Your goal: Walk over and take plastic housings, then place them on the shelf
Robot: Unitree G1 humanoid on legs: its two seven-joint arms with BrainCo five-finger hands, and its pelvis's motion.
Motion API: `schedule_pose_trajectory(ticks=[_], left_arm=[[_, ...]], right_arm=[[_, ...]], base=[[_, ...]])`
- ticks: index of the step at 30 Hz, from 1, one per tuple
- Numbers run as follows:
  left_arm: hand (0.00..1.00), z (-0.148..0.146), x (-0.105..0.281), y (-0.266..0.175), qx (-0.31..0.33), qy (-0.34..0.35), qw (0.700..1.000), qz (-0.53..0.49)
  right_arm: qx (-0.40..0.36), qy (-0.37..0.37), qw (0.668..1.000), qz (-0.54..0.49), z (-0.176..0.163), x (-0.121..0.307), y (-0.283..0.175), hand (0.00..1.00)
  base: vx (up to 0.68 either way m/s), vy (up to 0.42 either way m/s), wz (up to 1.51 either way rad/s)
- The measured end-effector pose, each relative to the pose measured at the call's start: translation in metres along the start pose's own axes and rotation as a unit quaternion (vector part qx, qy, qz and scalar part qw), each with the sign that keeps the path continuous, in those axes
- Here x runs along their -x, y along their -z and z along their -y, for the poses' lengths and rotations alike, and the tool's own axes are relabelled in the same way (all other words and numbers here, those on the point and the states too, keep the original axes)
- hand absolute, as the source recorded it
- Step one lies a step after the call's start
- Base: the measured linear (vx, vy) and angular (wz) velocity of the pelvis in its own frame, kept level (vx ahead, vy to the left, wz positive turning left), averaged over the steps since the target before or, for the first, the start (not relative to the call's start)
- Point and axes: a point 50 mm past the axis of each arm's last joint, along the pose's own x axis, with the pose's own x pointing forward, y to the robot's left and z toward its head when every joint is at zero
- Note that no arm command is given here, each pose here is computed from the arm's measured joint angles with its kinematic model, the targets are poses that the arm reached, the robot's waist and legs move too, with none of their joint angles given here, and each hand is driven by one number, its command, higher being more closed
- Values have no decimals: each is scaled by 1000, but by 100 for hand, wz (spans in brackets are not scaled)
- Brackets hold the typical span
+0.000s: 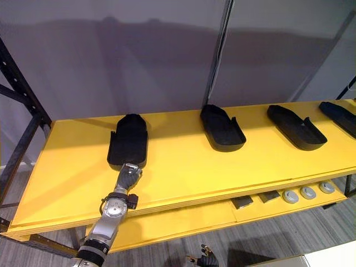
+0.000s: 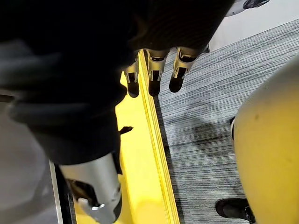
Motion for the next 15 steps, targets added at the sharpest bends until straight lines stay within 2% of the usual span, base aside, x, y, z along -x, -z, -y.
schedule_pose_trajectory(ticks=[8, 11, 15], left_arm=[[100, -16, 15, -21, 20, -22, 998, 56], [100, -33, 32, -62, 64, -37, 985, 155], [100, -57, 63, -109, 134, -59, 945, 291]], right_arm=[[1, 0, 1000, 7, 0, -1, -5, 0], [3, 2, 1000, 4, 4, -1, -3, 0], [4, 3, 1000, -1, 6, 1, 1, 0]], base=[[-2, 4, 10], [-2, 3, 18], [-53, 4, 19]])
